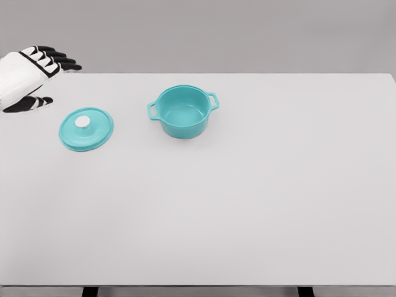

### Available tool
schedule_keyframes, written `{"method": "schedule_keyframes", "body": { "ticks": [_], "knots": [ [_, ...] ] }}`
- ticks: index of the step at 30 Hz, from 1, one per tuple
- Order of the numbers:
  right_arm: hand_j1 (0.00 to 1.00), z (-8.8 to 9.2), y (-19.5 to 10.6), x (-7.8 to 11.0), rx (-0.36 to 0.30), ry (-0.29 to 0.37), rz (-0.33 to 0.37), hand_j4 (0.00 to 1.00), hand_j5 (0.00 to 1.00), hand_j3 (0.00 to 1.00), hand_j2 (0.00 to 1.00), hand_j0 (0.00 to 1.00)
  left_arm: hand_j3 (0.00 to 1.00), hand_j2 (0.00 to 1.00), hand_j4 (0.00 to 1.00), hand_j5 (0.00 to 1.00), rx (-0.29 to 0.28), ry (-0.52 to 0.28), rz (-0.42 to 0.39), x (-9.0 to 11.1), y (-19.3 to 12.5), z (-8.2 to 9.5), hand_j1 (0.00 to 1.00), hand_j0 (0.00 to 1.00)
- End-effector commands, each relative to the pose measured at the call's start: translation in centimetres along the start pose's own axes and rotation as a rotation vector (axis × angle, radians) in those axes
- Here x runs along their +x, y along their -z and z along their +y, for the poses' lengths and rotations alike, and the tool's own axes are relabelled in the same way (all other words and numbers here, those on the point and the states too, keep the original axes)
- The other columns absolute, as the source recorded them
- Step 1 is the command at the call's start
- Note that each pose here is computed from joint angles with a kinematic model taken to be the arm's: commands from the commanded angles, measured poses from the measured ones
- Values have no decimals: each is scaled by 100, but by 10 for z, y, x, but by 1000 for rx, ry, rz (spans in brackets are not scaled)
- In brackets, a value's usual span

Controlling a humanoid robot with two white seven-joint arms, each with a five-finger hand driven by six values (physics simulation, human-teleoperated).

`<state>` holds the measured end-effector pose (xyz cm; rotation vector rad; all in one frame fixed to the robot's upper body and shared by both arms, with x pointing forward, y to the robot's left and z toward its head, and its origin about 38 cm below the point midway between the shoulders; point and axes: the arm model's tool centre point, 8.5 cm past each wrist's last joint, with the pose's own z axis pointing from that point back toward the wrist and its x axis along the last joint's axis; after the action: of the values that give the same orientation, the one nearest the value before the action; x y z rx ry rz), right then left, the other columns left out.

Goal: Cover the pot with left arm

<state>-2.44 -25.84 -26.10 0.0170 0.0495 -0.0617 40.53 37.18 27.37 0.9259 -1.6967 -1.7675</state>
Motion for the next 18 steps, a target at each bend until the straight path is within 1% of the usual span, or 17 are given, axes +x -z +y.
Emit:
{"method": "schedule_keyframes", "body": {
  "ticks": [1, 4, 5, 7, 8, 9, 10, 13, 18],
  "knots": [
    [100, 0, 0, 0, 0, 0, 0, 100, 100, 100, 100, 100, 80, 80, 80, 80, -40, 6, -16, 5, 4, -8, 80, 80],
    [100, 0, 0, 0, 0, 0, 0, 100, 100, 100, 100, 100, 81, 81, 81, 81, -40, -10, -13, 5, 6, -12, 81, 81],
    [100, 0, 0, 0, 0, 0, 0, 100, 100, 100, 100, 100, 81, 81, 81, 81, -50, -18, -19, 6, 7, -17, 81, 81],
    [100, 0, 0, 0, 0, 0, 0, 100, 100, 100, 100, 100, 81, 81, 81, 81, -71, -45, -3, 1, 5, -27, 81, 81],
    [100, 0, 0, 0, 0, 0, 0, 100, 100, 100, 100, 100, 82, 82, 82, 82, -86, -62, 9, -3, 4, -34, 82, 82],
    [100, 0, 0, 0, 0, 0, 0, 100, 100, 100, 100, 100, 82, 82, 82, 82, -85, -93, 12, -5, 3, -38, 82, 82],
    [100, 0, 0, 0, 0, 0, 0, 100, 100, 100, 100, 100, 82, 82, 82, 82, -96, -135, -4, -3, 5, -45, 82, 82],
    [100, 0, 0, 1, 0, 0, -2, 100, 100, 100, 100, 100, 81, 81, 81, 81, -124, -158, -15, -3, 10, -54, 81, 81],
    [100, 0, 0, 0, 0, 0, 0, 100, 100, 100, 100, 100, 81, 81, 81, 81, -161, -168, -28, -1, 17, -65, 81, 81]
  ]
}}
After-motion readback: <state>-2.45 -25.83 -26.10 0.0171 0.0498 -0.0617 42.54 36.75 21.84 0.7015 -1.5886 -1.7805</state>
